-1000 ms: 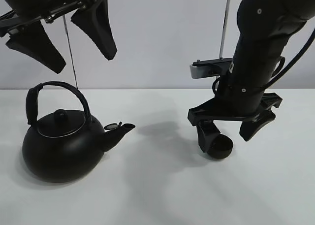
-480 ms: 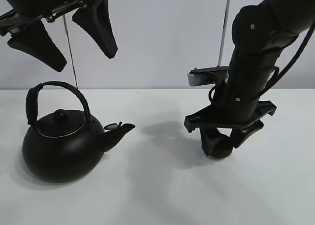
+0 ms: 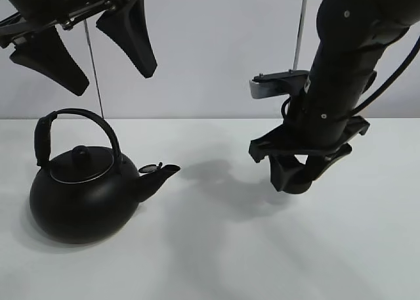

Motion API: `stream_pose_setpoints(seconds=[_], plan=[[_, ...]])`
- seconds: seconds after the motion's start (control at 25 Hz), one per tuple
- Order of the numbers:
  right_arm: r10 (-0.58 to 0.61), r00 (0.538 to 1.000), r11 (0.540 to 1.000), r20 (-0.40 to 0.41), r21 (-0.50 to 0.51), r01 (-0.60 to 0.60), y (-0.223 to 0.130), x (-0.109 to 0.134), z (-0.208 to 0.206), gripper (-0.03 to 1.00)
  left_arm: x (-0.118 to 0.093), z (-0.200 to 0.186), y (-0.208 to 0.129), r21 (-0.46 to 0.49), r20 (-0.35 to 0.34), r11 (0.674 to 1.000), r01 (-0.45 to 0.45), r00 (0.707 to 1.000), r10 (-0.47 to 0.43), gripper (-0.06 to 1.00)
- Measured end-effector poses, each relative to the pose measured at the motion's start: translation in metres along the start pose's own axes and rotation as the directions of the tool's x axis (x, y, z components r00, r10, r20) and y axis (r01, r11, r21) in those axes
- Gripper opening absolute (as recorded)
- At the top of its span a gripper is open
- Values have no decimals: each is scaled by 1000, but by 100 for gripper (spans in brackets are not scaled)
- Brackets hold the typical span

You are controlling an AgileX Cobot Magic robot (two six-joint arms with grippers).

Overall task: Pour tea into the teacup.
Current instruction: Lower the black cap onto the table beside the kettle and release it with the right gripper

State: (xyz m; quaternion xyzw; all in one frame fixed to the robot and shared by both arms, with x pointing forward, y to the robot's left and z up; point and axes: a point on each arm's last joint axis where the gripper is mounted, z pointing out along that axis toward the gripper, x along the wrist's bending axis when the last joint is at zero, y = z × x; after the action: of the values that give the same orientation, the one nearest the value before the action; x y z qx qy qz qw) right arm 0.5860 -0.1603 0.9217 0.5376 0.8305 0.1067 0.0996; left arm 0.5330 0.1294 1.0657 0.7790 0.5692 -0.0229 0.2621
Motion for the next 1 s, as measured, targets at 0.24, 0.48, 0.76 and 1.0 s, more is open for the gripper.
stream_pose_setpoints(seconds=[0.24,0.48,0.76,1.0], plan=[[-183,983,982,-8,-41,183,2,0,-26,40,0,0,0,0,0,1000,0,1000,0,64],[-326,939,945,-111,-63,321,1,12,-27,40,0,0,0,0,0,1000,0,1000,0,64],[-455,879,890,-144,-103,444,1,53,-21,40,0,0,0,0,0,1000,0,1000,0,64],[-451,881,892,-145,-87,443,7,72,-2,40,0,0,0,0,0,1000,0,1000,0,64]])
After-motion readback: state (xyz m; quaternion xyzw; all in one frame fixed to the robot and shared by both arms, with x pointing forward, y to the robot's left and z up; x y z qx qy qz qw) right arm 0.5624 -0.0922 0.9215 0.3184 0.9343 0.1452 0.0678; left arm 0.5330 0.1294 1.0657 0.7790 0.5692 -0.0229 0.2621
